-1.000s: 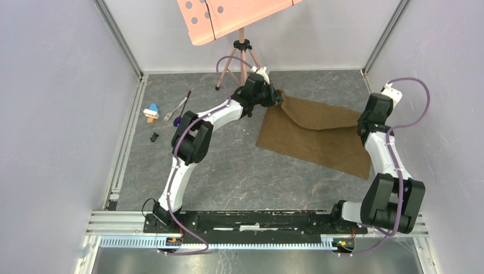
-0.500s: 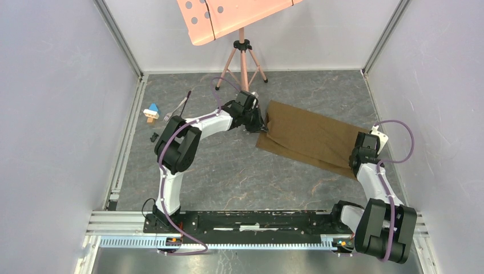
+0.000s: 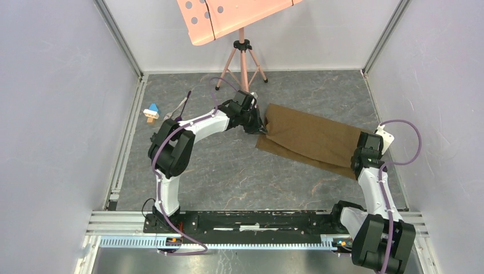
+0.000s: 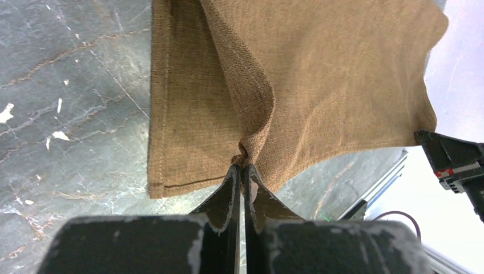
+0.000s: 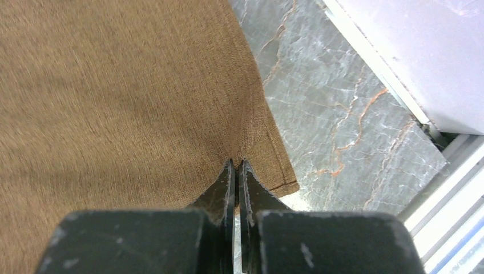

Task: Fold the napkin into a case and place the utensils inside
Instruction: Fold and flatten the napkin at the center of the board.

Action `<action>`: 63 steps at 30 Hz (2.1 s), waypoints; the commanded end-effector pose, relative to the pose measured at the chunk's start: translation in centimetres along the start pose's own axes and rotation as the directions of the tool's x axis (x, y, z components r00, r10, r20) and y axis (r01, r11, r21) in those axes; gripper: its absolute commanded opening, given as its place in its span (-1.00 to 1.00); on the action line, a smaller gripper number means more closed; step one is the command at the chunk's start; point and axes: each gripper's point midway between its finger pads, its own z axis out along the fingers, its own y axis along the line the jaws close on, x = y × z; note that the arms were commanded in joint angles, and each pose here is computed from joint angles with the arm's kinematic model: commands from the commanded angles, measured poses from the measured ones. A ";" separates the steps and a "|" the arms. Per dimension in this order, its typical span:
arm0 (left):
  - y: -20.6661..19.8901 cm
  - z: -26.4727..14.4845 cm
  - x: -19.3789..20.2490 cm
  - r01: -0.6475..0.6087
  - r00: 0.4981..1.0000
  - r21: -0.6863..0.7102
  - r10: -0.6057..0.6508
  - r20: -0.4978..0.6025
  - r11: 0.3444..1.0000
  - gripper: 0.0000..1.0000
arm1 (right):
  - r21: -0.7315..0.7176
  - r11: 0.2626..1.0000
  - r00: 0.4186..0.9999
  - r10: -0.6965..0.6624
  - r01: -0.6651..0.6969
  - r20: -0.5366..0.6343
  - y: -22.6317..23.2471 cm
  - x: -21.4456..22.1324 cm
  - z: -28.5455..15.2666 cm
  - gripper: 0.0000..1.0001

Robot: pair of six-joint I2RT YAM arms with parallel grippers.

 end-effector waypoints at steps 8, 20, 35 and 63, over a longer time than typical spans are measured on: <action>-0.6 -0.5 2.3 -0.011 0.999 0.035 0.013 -0.053 0.999 -0.95 | 0.099 0.995 0.999 0.030 -0.032 0.018 -1.5 -0.3 0.2 -1.00; 1.5 0.8 3.2 -0.006 0.996 -0.030 0.003 -0.087 1.000 -0.95 | 0.122 0.993 1.000 0.005 -0.002 -0.028 -1.8 2.0 1.4 -1.00; 3.1 1.2 3.5 -0.015 0.995 -0.093 0.005 -0.101 0.996 -0.87 | 0.094 0.996 0.999 0.004 -0.001 -0.034 -1.3 2.1 1.5 -0.92; -0.9 -4.4 1.4 -0.197 0.979 -0.064 0.193 -0.063 0.978 0.15 | -0.034 0.996 0.993 0.081 -0.078 0.091 -0.1 -2.0 -1.8 0.39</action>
